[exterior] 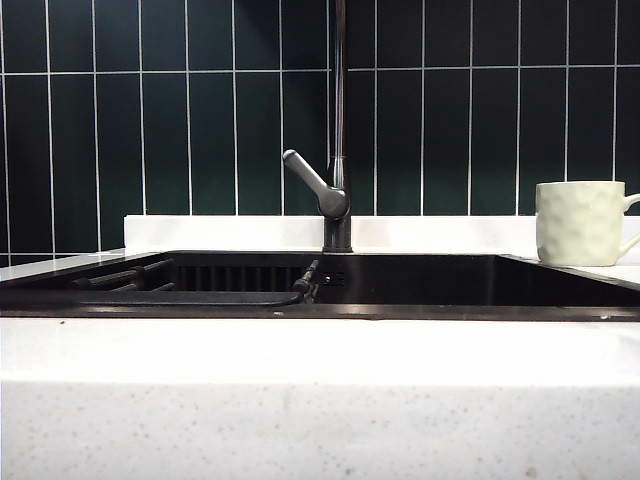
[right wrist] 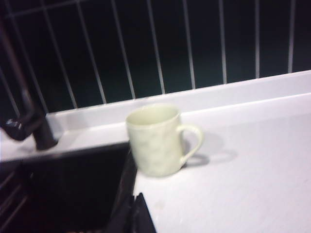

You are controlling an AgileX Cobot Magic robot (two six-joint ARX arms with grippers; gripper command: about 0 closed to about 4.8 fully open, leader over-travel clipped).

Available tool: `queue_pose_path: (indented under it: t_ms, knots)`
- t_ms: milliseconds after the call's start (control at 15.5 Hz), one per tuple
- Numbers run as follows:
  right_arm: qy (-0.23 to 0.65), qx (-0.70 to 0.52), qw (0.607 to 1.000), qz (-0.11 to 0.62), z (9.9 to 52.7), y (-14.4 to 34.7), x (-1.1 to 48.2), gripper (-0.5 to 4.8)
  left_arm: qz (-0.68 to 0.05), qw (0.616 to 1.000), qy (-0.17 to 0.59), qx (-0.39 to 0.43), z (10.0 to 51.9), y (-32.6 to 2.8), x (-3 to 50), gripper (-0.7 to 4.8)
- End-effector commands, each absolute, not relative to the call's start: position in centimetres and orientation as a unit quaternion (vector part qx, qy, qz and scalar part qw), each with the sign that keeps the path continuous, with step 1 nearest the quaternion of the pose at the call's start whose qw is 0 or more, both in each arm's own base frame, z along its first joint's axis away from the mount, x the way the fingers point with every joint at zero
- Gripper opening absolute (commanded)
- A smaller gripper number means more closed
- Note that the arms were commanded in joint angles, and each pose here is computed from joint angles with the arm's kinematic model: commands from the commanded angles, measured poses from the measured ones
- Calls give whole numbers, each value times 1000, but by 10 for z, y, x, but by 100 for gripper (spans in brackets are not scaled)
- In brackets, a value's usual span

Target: Pick up the mug next to the sink, go to the faucet to get some water, pour the water into the sink, and finally put the mug back to its place.

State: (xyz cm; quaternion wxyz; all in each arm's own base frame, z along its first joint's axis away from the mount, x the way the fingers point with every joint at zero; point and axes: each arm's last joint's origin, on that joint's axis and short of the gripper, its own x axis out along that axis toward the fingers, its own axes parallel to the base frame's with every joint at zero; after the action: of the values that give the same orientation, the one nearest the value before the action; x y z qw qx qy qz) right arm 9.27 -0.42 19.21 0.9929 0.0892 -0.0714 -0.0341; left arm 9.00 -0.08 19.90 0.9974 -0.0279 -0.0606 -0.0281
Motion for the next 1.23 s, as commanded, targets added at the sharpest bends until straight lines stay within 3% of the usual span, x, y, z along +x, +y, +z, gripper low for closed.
queue_pose_path:
  t_ms: [65, 323, 516, 839, 968, 1033, 1226]
  knots:
    - [-87, 97, 988, -78, 221, -6, 83, -6, -54, 995, -86, -18, 219, -2, 86, -5]
    - [-46, 91, 991, -92, 249, -7, 95, -6, -82, 993, -81, 12, 251, -4, 94, -5]
    - [37, 54, 993, -95, 262, -9, 138, -6, -89, 995, -44, 18, 279, -4, 128, -6]
    - [114, 44, 987, -105, 245, -14, 198, -5, -154, 988, -8, 14, 290, -7, 193, -1]
    - [152, 46, 981, -109, 227, -21, 218, 27, -172, 985, -12, 15, 282, -8, 216, 13]
    - [166, 46, 978, -121, 217, -25, 227, 114, -173, 985, -8, 14, 274, -8, 229, 76]
    - [149, 47, 980, -125, 204, -30, 245, 132, -173, 985, 21, 9, 258, -8, 251, 85]
